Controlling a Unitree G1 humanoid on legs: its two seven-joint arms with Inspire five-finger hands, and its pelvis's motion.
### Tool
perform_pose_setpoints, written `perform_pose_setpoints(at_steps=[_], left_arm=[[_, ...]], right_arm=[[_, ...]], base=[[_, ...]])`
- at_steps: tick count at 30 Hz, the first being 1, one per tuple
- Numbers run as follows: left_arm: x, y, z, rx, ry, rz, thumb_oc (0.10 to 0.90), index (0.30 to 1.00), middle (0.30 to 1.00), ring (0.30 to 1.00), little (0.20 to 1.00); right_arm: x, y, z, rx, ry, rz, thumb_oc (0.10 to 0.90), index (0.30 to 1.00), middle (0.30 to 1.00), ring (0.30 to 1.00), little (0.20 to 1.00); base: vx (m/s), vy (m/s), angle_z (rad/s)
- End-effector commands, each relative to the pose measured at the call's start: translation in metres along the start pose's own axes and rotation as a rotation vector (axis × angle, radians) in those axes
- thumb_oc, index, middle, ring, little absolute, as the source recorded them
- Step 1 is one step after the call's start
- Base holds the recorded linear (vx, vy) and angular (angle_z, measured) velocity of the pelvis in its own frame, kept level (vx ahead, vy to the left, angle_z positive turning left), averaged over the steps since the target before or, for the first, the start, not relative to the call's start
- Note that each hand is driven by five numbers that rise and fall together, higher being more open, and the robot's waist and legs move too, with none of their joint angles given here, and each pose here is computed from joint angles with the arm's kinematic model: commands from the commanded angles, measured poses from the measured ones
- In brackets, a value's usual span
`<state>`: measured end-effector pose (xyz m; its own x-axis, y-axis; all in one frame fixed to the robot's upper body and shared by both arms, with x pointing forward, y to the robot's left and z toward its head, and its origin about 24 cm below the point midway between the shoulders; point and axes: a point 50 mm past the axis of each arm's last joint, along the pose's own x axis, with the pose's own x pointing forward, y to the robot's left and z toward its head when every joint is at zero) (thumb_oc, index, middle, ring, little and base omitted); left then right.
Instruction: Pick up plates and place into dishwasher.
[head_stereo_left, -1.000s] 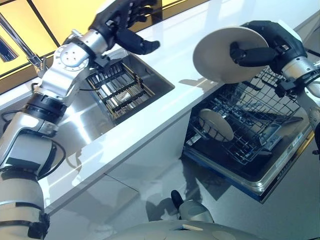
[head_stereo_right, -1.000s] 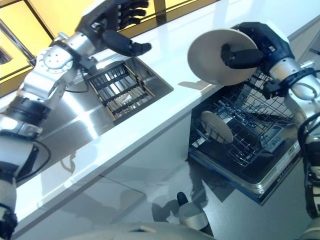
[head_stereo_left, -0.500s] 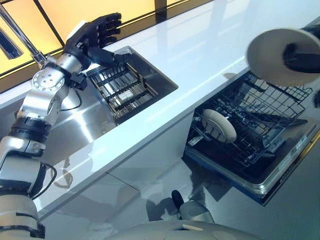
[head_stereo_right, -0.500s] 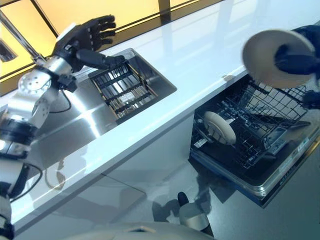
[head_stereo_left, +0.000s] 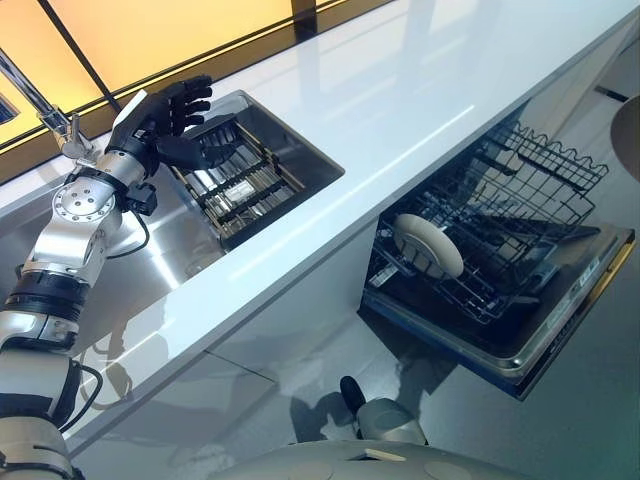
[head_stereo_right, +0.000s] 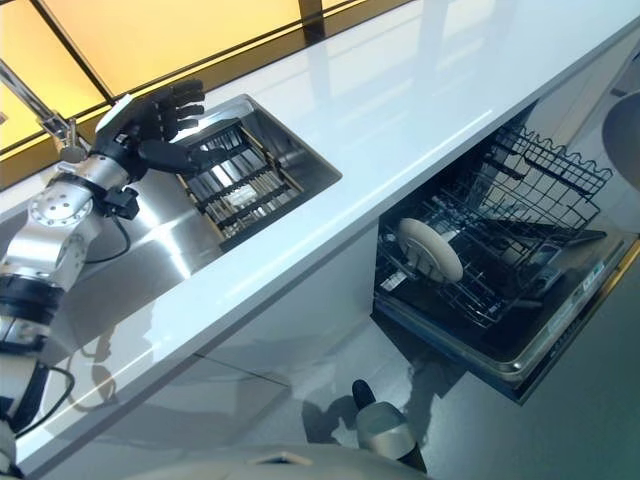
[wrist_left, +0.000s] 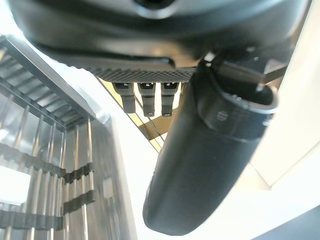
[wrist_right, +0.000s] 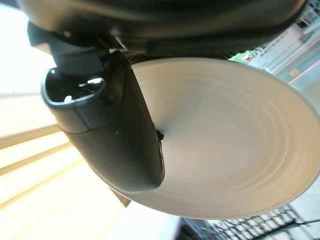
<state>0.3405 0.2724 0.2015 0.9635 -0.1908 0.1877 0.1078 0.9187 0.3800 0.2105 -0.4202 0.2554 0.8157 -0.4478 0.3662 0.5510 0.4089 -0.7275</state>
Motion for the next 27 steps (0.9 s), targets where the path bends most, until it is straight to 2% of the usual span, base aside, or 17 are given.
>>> perform_pose_setpoints(at_steps=[1,6,11,18,27], left_arm=[[0.001,0.010,0.051,0.030,-0.210,0.061,0.800,0.900,0.900,0.900,0.900],[0.002,-0.024,0.050,-0.006,-0.160,-0.091,0.800,0.900,0.900,0.900,0.900],[-0.002,-0.054,0.061,-0.077,-0.179,-0.256,0.800,0.900,0.900,0.900,0.900],[-0.003,-0.071,0.085,-0.057,-0.236,-0.353,0.800,0.900,0.900,0.900,0.900],[-0.010,-0.085,0.085,-0.064,-0.251,-0.404,0.800,0.900,0.900,0.900,0.900]], right_arm=[[0.013,-0.013,0.034,-0.173,-0.159,-0.017,0.100,0.300,0.300,0.300,0.200],[0.021,0.032,0.025,-0.335,-0.084,0.165,0.100,0.300,0.300,0.300,0.200],[0.028,0.071,0.012,-0.430,0.004,0.246,0.100,0.300,0.300,0.300,0.200],[0.036,0.092,-0.009,-0.509,0.142,0.286,0.100,0.300,0.300,0.300,0.200],[0.031,0.106,-0.039,-0.608,0.305,0.300,0.100,0.300,0.300,0.300,0.200]], base=[[0.00,0.000,0.00],[0.00,-0.025,0.01],[0.00,-0.038,0.10],[-0.02,-0.047,0.14],[-0.03,-0.008,0.14]])
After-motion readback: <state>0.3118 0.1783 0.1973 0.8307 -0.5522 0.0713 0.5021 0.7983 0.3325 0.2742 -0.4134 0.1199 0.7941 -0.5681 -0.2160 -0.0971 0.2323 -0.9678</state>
